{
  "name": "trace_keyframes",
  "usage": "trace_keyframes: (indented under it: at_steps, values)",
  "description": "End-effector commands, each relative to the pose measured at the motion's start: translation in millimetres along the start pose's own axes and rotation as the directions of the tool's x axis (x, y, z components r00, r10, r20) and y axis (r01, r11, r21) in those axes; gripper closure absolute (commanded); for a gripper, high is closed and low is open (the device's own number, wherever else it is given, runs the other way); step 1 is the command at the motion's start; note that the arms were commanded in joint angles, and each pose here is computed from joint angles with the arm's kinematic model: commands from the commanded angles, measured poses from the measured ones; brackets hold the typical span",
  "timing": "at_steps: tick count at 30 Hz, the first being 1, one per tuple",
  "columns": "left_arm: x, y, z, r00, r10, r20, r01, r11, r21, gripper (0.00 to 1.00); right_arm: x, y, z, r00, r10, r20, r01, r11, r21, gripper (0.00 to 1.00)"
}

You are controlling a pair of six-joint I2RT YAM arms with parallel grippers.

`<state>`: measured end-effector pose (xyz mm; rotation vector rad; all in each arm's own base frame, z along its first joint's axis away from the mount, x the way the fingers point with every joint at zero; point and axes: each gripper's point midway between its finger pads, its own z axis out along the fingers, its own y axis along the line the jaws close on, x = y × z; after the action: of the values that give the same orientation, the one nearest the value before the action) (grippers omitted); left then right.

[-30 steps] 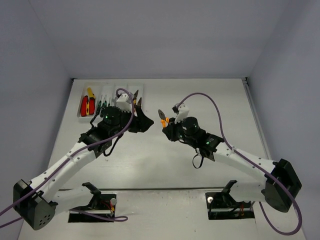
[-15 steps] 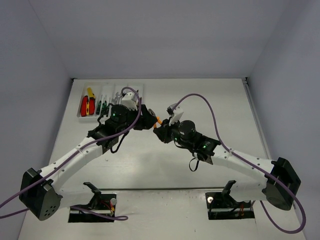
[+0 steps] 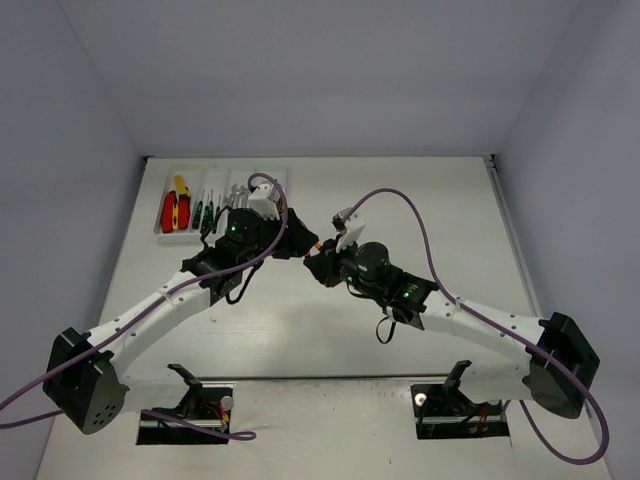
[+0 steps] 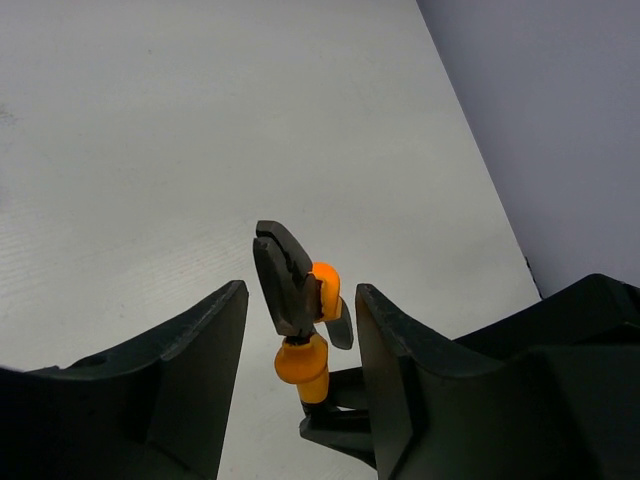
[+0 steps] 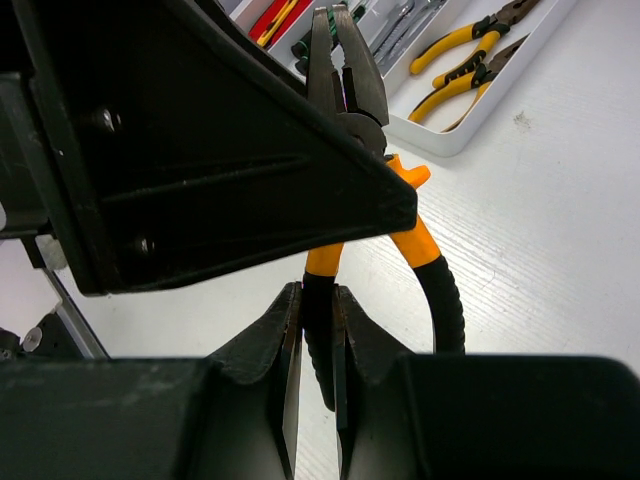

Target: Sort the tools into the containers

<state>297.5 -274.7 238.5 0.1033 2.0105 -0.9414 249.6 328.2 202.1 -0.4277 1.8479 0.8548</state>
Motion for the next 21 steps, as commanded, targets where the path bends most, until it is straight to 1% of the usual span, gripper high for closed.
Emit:
trace_keyframes:
  at_steps: [1, 3, 6, 8, 9, 10, 11, 12, 14, 16, 17, 18, 19, 21]
  values:
    - [-37, -38, -5, 0.994, -0.002, 0.109, -0.010, 0.993, 0.117, 0.56, -41, 20, 0, 0.989, 0.026, 0.148, -0.016, 0.998, -0.067, 1.00]
    - [-35, -37, -4, 0.994, -0.003, 0.105, -0.009, 0.993, 0.114, 0.58, -42, 20, 0, 0.988, 0.028, 0.153, -0.018, 0.998, -0.067, 1.00]
    - [-34, -36, -4, 0.994, -0.007, 0.107, -0.005, 0.994, 0.111, 0.67, -42, 20, 0, 0.988, 0.031, 0.155, -0.020, 0.997, -0.070, 1.00]
    - [-34, -36, -4, 0.994, -0.006, 0.110, -0.006, 0.993, 0.115, 0.78, -42, 20, 1, 0.987, 0.033, 0.155, -0.022, 0.997, -0.070, 1.00]
    - [-35, -37, -4, 0.994, -0.006, 0.111, -0.007, 0.993, 0.116, 0.87, -41, 20, 1, 0.988, 0.034, 0.153, -0.023, 0.997, -0.068, 1.00]
    - [-35, -38, -4, 0.994, -0.005, 0.110, -0.008, 0.993, 0.118, 0.94, -40, 20, 1, 0.988, 0.034, 0.153, -0.024, 0.997, -0.068, 1.00]
    - [-35, -38, -3, 0.994, -0.004, 0.108, -0.009, 0.993, 0.119, 0.98, -40, 20, 1, 0.988, 0.035, 0.152, -0.025, 0.997, -0.067, 0.99]
    - [-35, -37, -3, 0.994, -0.002, 0.108, -0.010, 0.993, 0.118, 1.00, -40, 19, 1, 0.988, 0.036, 0.152, -0.026, 0.997, -0.066, 0.96]
    - [-35, -37, -3, 0.994, -0.001, 0.109, -0.012, 0.993, 0.116, 1.00, -39, 19, 2, 0.988, 0.034, 0.150, -0.025, 0.998, -0.063, 0.82]
    - [-35, -35, -2, 0.994, 0.012, 0.112, -0.024, 0.994, 0.109, 1.00, -36, 17, 2, 0.989, 0.032, 0.144, -0.023, 0.998, -0.060, 0.59]
    - [-37, -33, -2, 0.993, 0.022, 0.119, -0.034, 0.994, 0.102, 1.00, -37, 12, 1, 0.988, 0.027, 0.152, -0.022, 0.999, -0.034, 0.44]
    - [-39, -29, -2, 0.992, 0.026, 0.122, -0.037, 0.995, 0.089, 1.00, -36, 8, 0, 0.988, 0.021, 0.151, -0.019, 1.000, -0.014, 0.35]
    - [-41, -24, -2, 0.992, 0.035, 0.121, -0.044, 0.997, 0.070, 1.00, -34, 4, -1, 0.989, 0.014, 0.146, -0.015, 1.000, 0.004, 0.29]
    - [-47, -9, -3, 0.991, 0.072, 0.110, -0.074, 0.997, 0.014, 1.00, -29, -4, -5, 0.992, -0.006, 0.127, 0.001, 0.999, 0.039, 0.22]
